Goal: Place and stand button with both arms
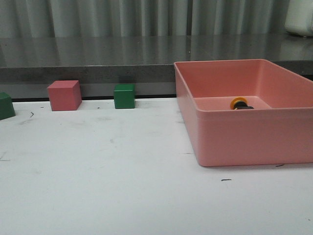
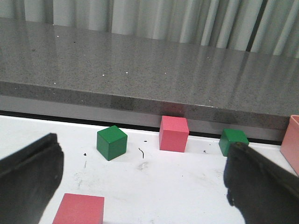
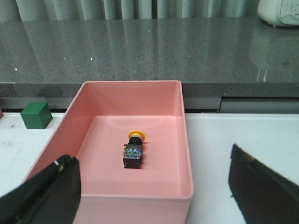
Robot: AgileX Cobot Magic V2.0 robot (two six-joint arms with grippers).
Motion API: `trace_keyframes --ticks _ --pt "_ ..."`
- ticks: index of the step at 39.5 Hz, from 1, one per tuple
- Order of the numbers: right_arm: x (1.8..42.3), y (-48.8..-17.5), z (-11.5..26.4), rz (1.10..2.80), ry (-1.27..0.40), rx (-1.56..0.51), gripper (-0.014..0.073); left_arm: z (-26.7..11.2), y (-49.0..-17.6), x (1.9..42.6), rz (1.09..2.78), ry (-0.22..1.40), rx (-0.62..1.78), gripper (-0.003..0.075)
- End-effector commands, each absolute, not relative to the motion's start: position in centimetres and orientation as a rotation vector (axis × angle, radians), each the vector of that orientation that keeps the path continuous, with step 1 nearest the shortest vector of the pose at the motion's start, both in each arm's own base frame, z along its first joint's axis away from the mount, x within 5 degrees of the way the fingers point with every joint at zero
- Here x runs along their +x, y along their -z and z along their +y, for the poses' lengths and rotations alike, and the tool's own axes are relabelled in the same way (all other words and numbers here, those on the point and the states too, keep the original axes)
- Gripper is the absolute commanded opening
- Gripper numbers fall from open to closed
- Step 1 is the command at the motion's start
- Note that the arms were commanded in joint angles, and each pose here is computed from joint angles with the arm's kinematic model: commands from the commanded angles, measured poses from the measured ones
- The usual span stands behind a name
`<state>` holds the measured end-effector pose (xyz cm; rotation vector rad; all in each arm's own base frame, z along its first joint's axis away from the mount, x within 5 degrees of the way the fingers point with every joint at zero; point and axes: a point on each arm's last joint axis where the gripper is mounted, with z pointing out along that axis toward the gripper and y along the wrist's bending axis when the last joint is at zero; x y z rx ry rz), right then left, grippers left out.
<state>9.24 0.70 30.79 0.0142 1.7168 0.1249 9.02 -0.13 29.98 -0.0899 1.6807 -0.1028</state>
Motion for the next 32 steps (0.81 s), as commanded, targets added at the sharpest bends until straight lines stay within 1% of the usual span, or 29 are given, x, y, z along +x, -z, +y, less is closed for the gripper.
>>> trace_keyframes --ticks 1,3,10,13,17,20,24,29,32 --pt "10.8 -33.0 0.7 1.62 -0.123 0.028 0.0662 -0.2 -31.9 9.1 1.578 0.119 -0.091 0.0669" --pt "11.8 -33.2 0.7 1.655 -0.122 0.028 0.0662 -0.2 -31.9 9.1 1.578 0.119 -0.091 0.0669" --pt "17.8 -33.7 1.1 1.857 -0.118 0.028 0.0662 -0.2 -31.9 9.1 1.578 0.119 -0.091 0.0669" --pt "20.7 -33.4 1.3 1.942 -0.115 0.029 0.0662 -0.2 -31.9 9.1 1.578 0.119 -0.091 0.067" --pt "24.2 -33.3 1.5 2.014 -0.114 0.029 0.0662 -0.2 -31.9 9.1 1.578 0.119 -0.091 0.0669" --pt "26.8 -32.7 1.8 2.082 -0.117 0.023 0.0662 -0.2 -31.9 9.1 1.578 0.119 -0.091 0.0669" --pt "30.0 -32.2 2.9 2.164 -0.135 -0.007 0.0662 -0.2 -31.9 9.1 1.578 0.119 -0.091 0.067" --pt "33.4 -31.0 5.7 2.278 -0.172 -0.096 0.0662 -0.2 -31.9 9.1 1.578 0.119 -0.091 0.0669" --pt "35.2 -30.3 6.9 2.343 -0.191 -0.109 0.0662 -0.2 -31.9 9.1 1.578 0.119 -0.091 0.0669"
